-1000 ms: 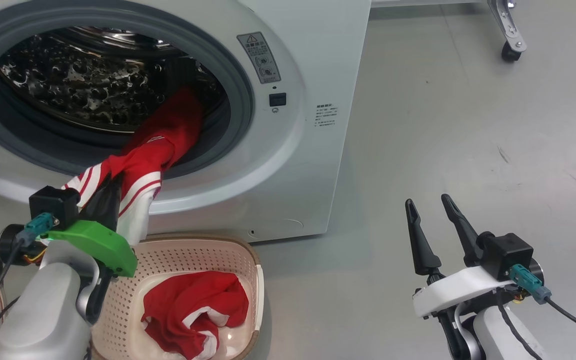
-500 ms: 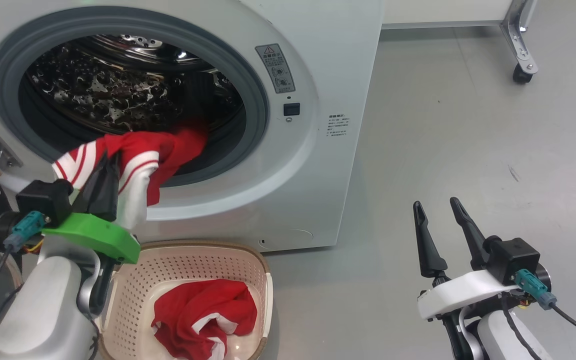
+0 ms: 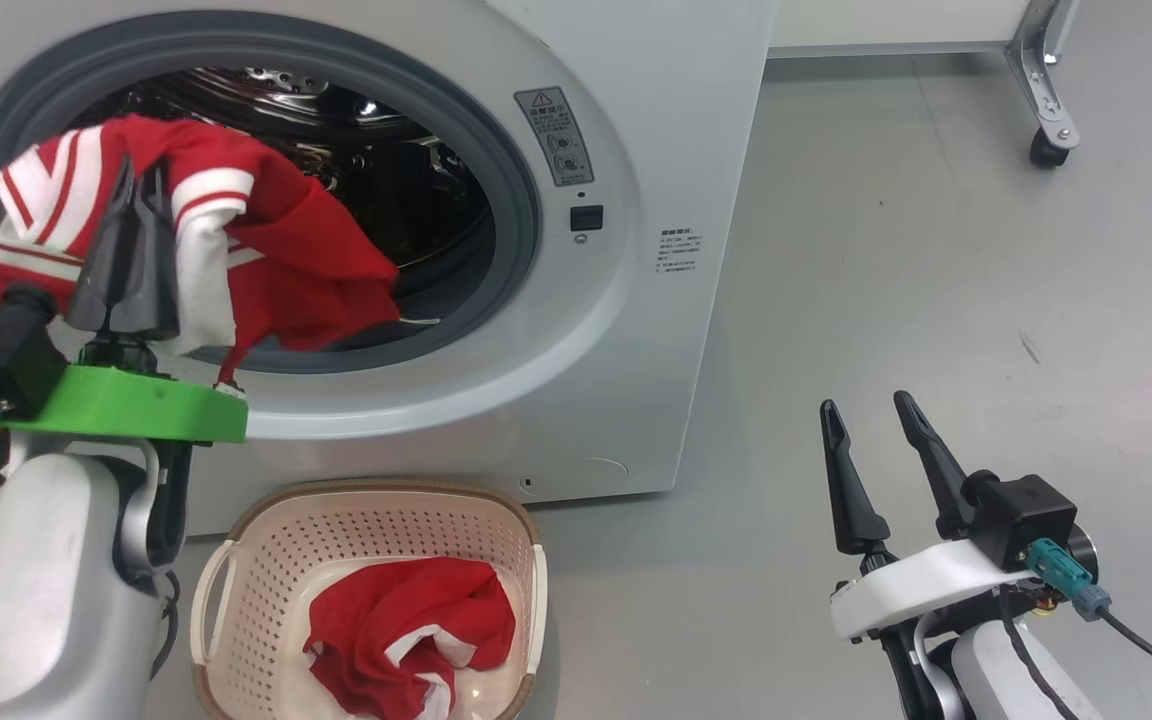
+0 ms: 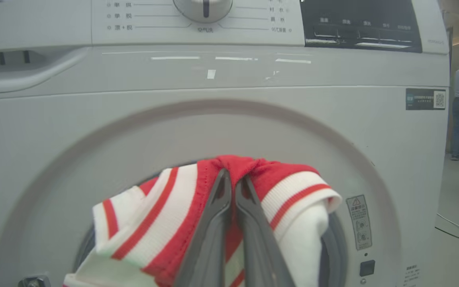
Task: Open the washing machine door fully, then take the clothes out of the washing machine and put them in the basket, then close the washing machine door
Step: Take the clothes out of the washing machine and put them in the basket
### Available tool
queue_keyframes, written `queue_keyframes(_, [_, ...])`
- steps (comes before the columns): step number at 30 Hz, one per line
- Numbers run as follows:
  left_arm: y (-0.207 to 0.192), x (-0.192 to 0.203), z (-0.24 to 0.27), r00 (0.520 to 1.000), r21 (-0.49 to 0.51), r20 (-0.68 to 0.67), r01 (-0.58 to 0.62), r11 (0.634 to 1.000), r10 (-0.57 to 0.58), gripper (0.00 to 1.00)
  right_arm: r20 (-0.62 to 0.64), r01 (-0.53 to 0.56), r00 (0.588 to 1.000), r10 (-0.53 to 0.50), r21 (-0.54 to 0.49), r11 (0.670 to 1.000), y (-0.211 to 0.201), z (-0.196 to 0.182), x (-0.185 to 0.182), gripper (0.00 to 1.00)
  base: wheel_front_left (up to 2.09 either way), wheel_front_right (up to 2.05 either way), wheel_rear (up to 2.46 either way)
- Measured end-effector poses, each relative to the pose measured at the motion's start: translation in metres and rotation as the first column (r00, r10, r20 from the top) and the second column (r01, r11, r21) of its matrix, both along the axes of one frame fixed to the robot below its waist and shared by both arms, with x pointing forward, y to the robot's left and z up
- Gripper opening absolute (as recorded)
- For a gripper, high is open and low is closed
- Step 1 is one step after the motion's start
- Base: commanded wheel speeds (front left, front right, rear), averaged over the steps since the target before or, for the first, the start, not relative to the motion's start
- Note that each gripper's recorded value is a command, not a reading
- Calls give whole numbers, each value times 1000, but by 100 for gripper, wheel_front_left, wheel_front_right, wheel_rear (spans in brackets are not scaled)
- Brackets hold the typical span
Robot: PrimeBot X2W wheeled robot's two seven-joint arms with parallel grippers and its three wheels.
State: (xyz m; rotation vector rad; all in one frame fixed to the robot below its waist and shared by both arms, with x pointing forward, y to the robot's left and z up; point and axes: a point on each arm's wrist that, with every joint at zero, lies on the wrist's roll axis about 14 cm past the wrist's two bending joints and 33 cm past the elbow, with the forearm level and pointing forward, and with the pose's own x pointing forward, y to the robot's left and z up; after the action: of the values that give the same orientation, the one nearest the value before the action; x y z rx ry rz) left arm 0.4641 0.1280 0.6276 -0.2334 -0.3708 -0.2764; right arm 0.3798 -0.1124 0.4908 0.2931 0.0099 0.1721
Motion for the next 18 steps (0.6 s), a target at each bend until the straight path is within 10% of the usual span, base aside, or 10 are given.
queue_keyframes(18, [-1, -23, 39, 989, -31, 144, -14, 999, 18, 0, -3, 9, 1000, -9, 1, 1000, -1, 0, -3, 100, 0, 0, 0])
